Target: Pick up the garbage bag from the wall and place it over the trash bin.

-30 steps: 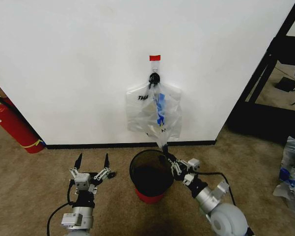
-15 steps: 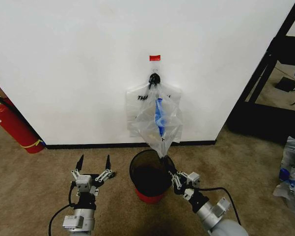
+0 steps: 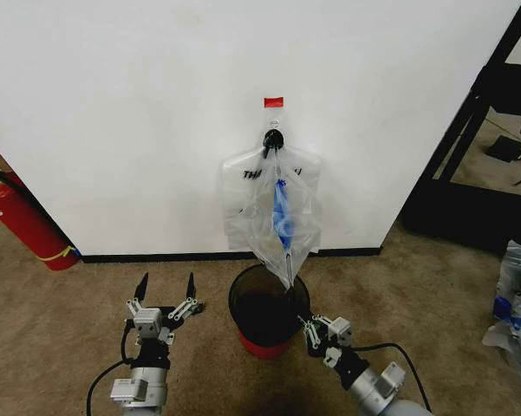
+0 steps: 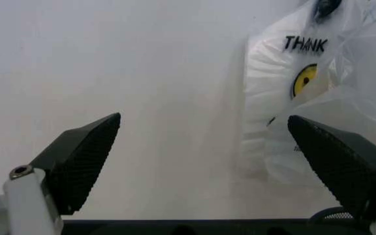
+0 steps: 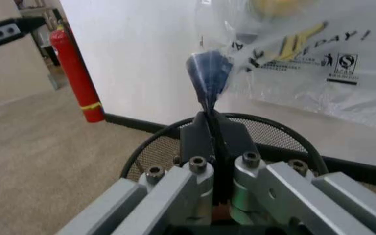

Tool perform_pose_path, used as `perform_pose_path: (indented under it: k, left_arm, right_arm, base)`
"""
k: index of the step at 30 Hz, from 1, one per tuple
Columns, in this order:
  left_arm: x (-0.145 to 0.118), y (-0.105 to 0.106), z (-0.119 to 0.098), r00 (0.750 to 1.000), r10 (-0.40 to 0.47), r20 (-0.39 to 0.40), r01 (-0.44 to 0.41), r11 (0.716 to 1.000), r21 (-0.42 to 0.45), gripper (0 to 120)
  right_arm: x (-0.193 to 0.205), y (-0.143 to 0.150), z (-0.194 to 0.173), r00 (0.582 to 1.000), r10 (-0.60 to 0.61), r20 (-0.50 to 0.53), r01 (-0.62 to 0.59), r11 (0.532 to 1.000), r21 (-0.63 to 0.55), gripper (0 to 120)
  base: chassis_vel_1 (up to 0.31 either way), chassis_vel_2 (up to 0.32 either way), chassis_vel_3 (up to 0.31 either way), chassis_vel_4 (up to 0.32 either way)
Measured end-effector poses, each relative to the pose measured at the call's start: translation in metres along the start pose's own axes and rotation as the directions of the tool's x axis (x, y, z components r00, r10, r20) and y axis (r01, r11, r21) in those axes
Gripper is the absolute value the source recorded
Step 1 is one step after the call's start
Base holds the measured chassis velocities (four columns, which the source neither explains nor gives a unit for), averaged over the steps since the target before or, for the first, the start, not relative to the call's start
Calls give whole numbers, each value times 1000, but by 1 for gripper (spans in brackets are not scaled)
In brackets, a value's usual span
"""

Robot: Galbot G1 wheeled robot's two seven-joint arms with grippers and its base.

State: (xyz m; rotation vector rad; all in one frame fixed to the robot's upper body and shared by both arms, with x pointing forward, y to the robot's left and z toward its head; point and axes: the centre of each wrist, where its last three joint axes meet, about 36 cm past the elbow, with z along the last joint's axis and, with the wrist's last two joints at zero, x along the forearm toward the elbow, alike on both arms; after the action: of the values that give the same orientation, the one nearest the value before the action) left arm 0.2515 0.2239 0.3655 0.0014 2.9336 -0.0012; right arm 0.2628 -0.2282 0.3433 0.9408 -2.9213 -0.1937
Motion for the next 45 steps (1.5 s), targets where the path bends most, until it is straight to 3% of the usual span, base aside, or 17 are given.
perform_pose_path:
  k: [11, 19, 25, 26, 32, 35, 40, 45]
  left_arm:
    - [-10, -7, -7, 999, 32, 19, -32, 999, 0, 100]
    - [-52, -6, -58, 987, 153, 57, -155, 987, 35, 100]
    - [-92, 5, -119, 927, 375, -17, -374, 926, 44, 100]
    - [-92, 5, -119, 927, 375, -17, -374, 926, 44, 100]
    - [-127, -12, -161, 841, 534, -92, -531, 846, 53, 100]
    - [-136, -20, -169, 817, 567, -103, -566, 823, 46, 100]
    - [-165, -54, -179, 728, 656, -199, -673, 739, -29, 96]
    - [-193, -71, -185, 715, 652, -252, -694, 707, -139, 93]
  right_arm:
    - [-29, -20, -23, 995, 57, 78, -57, 998, 1, 0]
    - [-49, -42, -52, 987, 95, 132, -91, 995, -35, 0]
    - [-59, -52, -52, 987, 108, 116, -108, 994, -2, 0]
    - [-59, -52, -52, 987, 108, 116, -108, 994, -2, 0]
    - [-70, -47, -50, 990, 75, 118, -75, 997, -5, 0]
    - [-74, -44, -50, 992, 55, 117, -56, 998, 5, 0]
    - [-83, -40, -48, 992, 39, 116, -43, 999, 30, 0]
    - [-83, -40, -48, 992, 47, 119, -51, 998, 31, 0]
  base:
    - [0, 0, 0, 0]
    - [0, 0, 0, 0]
    - [0, 0, 0, 0]
    - [0, 0, 0, 0]
    - [0, 0, 0, 0]
    - [0, 0, 0, 0]
    - [0, 0, 0, 0]
    - [0, 0, 0, 0]
